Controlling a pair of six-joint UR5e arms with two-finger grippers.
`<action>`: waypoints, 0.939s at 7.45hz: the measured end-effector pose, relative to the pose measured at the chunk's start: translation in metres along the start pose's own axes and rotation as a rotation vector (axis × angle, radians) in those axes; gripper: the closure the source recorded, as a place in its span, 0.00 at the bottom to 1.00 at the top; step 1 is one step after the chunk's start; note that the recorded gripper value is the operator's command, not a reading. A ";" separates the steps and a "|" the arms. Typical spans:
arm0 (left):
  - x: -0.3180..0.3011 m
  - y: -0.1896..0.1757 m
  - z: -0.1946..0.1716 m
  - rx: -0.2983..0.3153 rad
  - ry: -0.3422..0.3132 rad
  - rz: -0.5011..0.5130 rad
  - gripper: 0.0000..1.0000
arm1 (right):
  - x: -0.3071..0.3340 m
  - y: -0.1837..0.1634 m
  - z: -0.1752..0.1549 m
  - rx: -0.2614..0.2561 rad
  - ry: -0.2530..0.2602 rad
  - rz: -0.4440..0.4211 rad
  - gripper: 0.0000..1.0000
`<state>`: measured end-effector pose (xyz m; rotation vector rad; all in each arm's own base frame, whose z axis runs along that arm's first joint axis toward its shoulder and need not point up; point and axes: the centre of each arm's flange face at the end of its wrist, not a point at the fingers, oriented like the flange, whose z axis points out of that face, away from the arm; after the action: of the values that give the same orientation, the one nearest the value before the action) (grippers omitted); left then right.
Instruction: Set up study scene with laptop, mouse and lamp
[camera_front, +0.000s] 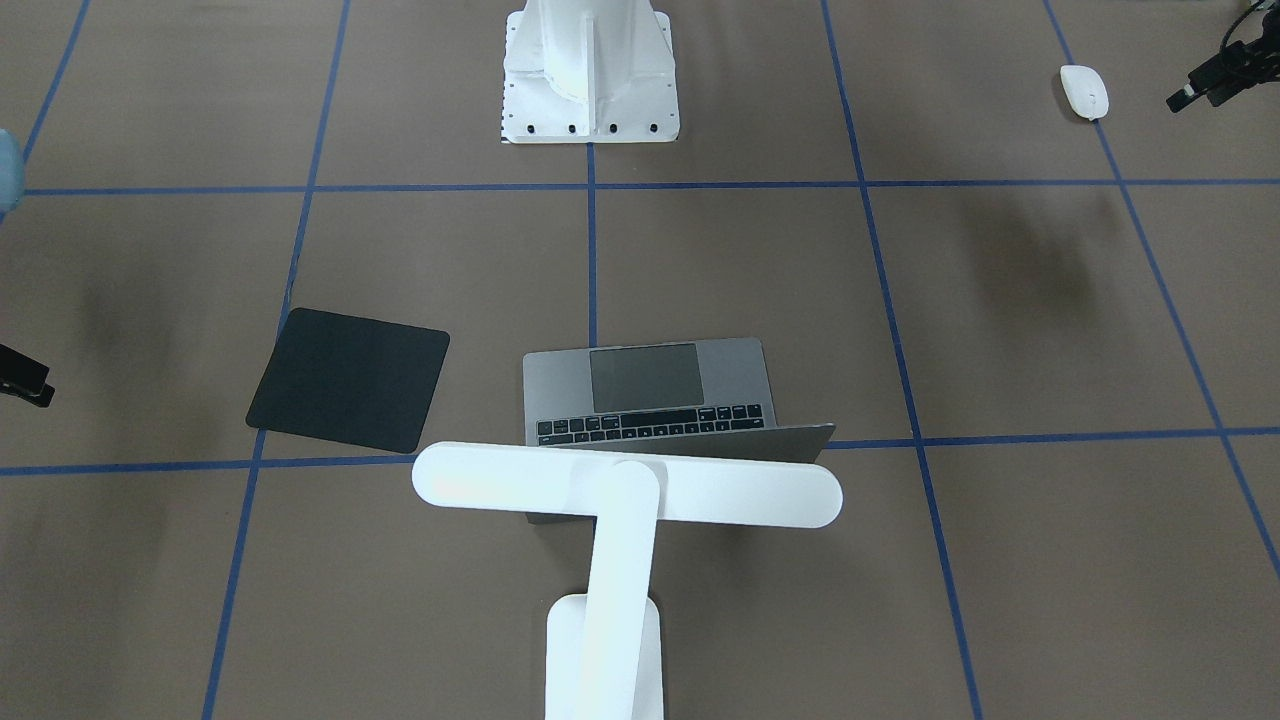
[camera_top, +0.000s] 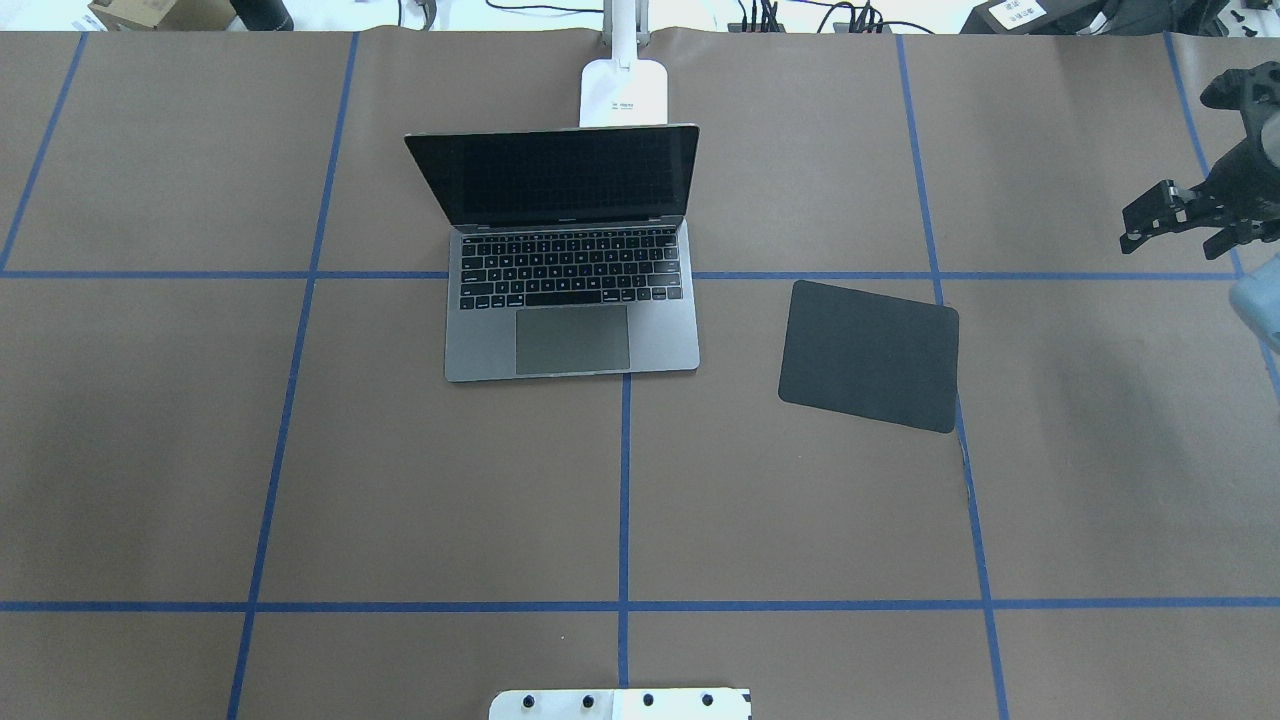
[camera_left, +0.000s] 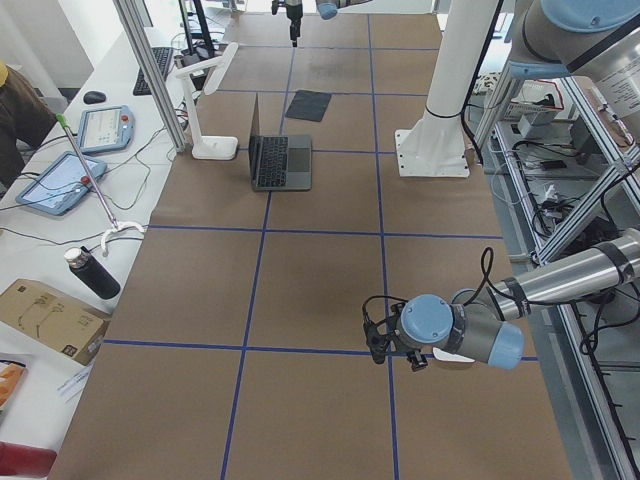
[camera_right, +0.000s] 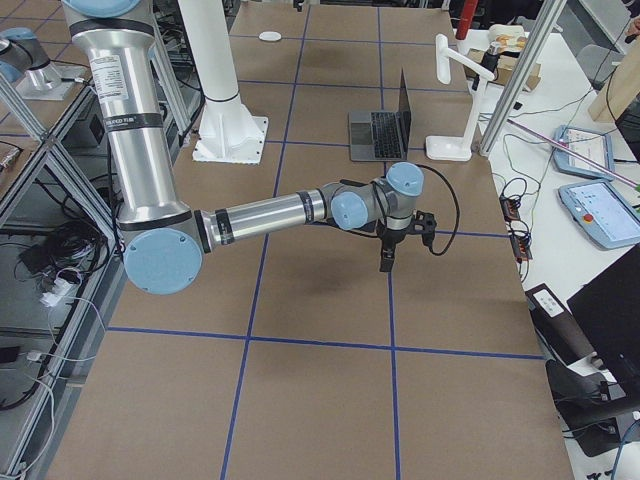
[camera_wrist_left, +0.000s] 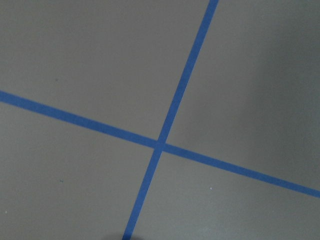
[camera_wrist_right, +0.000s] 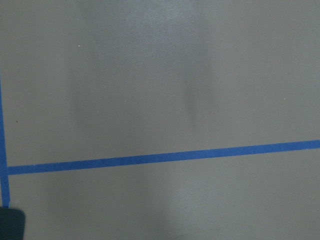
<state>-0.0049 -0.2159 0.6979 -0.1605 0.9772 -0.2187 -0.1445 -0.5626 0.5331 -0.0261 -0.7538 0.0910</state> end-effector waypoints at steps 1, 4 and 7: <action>0.019 -0.005 0.002 0.014 -0.058 0.061 0.00 | 0.000 0.000 0.001 -0.001 0.001 0.001 0.00; 0.070 -0.001 0.034 -0.065 -0.179 0.244 0.00 | 0.000 -0.001 0.001 -0.002 0.001 0.001 0.00; 0.088 0.028 0.075 -0.214 -0.260 0.297 0.00 | 0.000 -0.001 0.001 -0.003 0.001 0.002 0.00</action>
<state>0.1088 -0.2091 0.6621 -0.2304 0.7525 0.1767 -0.1452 -0.5634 0.5345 -0.0293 -0.7525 0.0917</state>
